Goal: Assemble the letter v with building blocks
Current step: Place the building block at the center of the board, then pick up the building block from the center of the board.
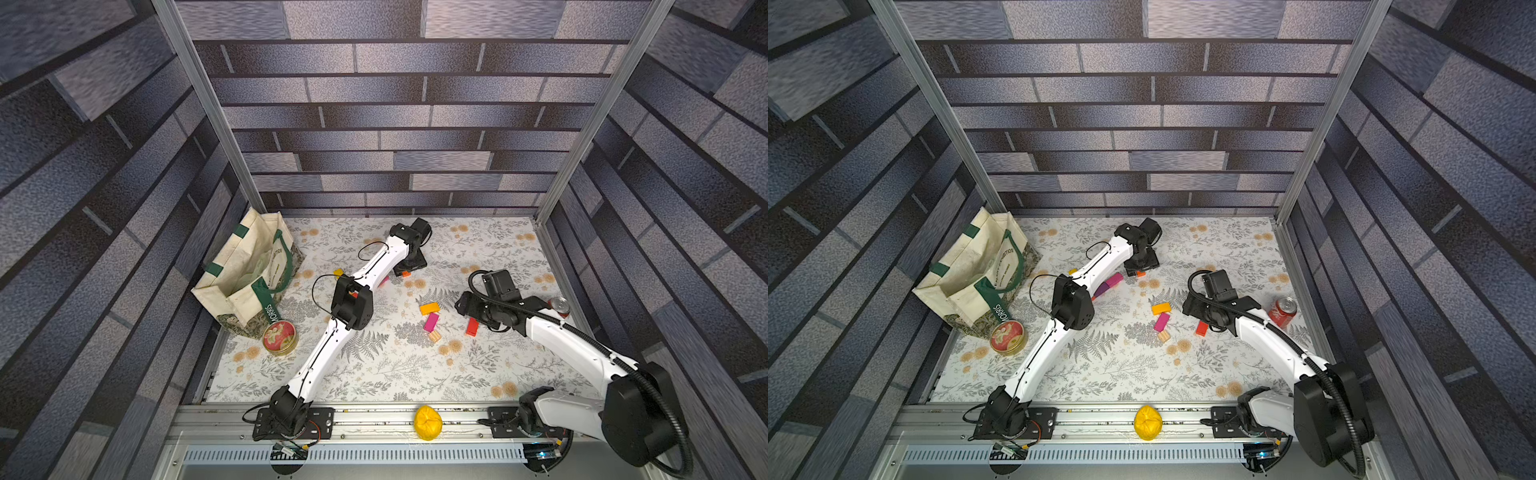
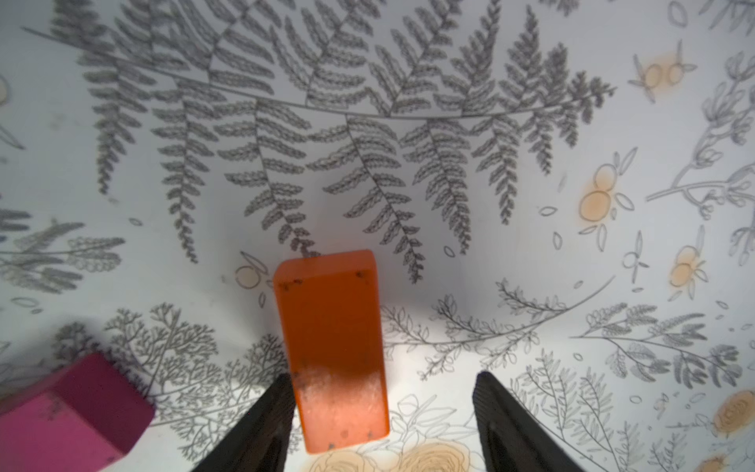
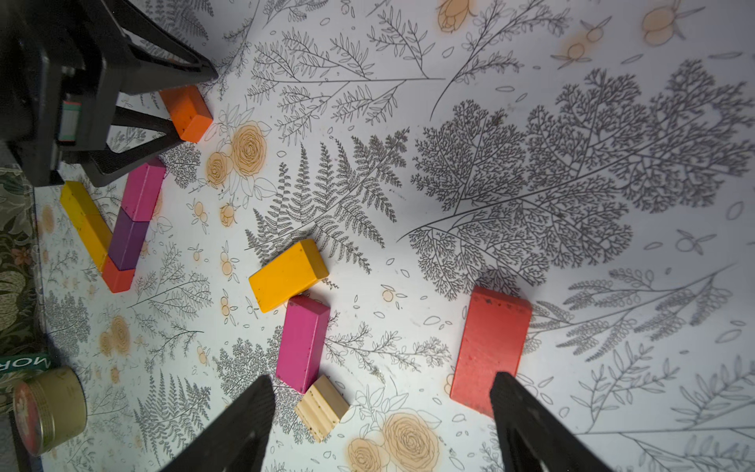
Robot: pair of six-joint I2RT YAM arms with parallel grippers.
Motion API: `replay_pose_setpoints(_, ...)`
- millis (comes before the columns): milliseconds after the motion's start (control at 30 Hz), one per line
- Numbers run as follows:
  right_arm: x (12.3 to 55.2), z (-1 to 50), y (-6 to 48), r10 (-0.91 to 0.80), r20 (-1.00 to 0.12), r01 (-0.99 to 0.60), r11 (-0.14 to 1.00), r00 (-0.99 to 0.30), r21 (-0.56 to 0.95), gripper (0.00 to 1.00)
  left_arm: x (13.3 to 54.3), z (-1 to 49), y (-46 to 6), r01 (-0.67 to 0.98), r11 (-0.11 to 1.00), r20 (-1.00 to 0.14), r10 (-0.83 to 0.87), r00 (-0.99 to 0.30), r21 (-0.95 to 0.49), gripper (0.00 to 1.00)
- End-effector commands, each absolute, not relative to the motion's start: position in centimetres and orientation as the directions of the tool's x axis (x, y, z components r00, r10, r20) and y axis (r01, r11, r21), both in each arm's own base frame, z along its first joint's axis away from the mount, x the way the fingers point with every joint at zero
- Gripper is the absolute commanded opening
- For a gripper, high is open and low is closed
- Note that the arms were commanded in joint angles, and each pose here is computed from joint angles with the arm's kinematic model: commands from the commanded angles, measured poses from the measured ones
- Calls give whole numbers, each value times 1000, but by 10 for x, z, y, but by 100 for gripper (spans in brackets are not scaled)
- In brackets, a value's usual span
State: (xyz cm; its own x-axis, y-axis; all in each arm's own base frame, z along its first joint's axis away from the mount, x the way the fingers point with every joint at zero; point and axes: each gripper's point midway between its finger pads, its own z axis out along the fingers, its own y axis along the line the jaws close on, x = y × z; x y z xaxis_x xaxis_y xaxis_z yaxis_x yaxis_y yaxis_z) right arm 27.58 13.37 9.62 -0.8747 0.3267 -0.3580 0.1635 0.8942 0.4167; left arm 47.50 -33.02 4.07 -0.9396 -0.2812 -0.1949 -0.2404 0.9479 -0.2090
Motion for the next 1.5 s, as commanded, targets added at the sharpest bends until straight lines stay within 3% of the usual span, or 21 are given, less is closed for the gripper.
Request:
replay_pose_setpoints(0,273,106,133,331,-349,167,890,-877,425,84,472,107,-338,-172,943,-261,-248,-933,-284,74)
replay_pose_setpoints(433,258,109,132,383,-324,210,863,-865,459,82,457,151,-339,-94,953,-315,-187,-931,-287,78)
replay_pose_setpoints(800,250,100,162,340,-318,193,889,-885,414,81,451,205,-334,17,931,-409,-144,-901,-365,72)
replay_pose_setpoints(1133,253,84,190,286,-302,180,925,-910,334,77,434,199,-251,-98,838,-389,-349,-853,-537,66)
replay_pose_setpoints(1467,256,63,220,211,-250,150,959,-945,242,73,411,195,-199,-123,860,-406,-354,-842,-495,67)
